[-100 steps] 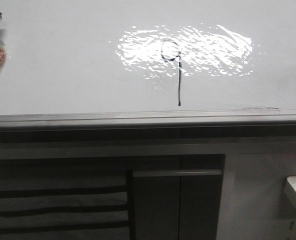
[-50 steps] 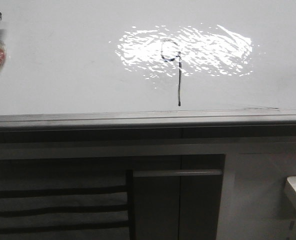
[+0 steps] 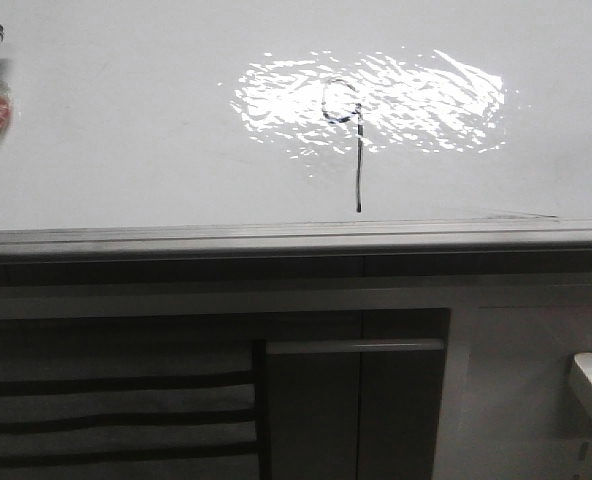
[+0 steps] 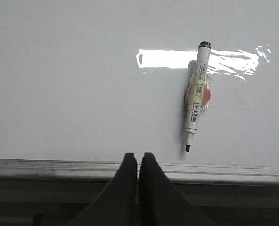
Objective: Write number 9 on whiteboard
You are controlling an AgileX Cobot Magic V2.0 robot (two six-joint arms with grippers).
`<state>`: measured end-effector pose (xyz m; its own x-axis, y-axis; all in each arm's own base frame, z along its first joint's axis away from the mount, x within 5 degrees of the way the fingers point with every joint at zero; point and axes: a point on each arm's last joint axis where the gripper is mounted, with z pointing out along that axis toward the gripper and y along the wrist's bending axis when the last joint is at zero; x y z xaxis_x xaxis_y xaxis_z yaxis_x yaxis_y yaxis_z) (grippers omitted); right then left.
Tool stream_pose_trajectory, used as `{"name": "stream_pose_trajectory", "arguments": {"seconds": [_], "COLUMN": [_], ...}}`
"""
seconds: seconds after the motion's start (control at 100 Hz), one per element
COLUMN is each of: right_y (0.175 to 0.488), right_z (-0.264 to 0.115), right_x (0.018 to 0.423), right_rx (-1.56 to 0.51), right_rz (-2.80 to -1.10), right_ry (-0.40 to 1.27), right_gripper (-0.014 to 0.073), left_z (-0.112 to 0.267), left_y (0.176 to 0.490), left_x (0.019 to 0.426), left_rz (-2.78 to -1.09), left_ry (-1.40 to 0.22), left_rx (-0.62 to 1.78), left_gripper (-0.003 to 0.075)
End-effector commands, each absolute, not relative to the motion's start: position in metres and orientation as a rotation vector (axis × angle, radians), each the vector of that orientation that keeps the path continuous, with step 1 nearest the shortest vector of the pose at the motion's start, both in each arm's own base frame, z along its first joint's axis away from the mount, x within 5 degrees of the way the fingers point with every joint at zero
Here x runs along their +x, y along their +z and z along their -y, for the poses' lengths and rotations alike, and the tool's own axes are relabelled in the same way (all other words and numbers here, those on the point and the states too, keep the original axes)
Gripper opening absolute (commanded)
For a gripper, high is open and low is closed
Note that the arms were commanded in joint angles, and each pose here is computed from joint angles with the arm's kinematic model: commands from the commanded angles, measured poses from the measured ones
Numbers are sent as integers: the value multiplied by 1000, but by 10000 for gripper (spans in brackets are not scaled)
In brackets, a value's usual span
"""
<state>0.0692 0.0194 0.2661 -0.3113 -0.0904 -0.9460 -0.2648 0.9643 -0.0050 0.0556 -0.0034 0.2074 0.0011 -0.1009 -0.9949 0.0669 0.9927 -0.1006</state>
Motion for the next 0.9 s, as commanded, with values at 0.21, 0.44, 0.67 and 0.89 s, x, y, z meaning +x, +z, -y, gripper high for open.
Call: {"name": "stream_pose_trajectory", "arguments": {"seconds": [0.21, 0.44, 0.67, 0.89], "right_y": [281, 270, 230, 207], "right_z": [-19, -13, -4, -3], "right_x": [72, 62, 52, 55], "right_rx": [-242, -172, -42, -29], "right_rz": [-1791, -1678, -1478, -1431], "right_ry": [172, 136, 76, 69], "right_gripper": [-72, -72, -72, -72], "left_z": [4, 4, 4, 4], "left_y": [205, 205, 205, 205], "left_x": [55, 55, 55, 55], "left_rz": [-1494, -1494, -1494, -1496], "left_ry": [-156, -156, -156, -156], "left_rx": [-39, -39, -39, -39], "left_gripper": [-20, -20, -20, -20]}}
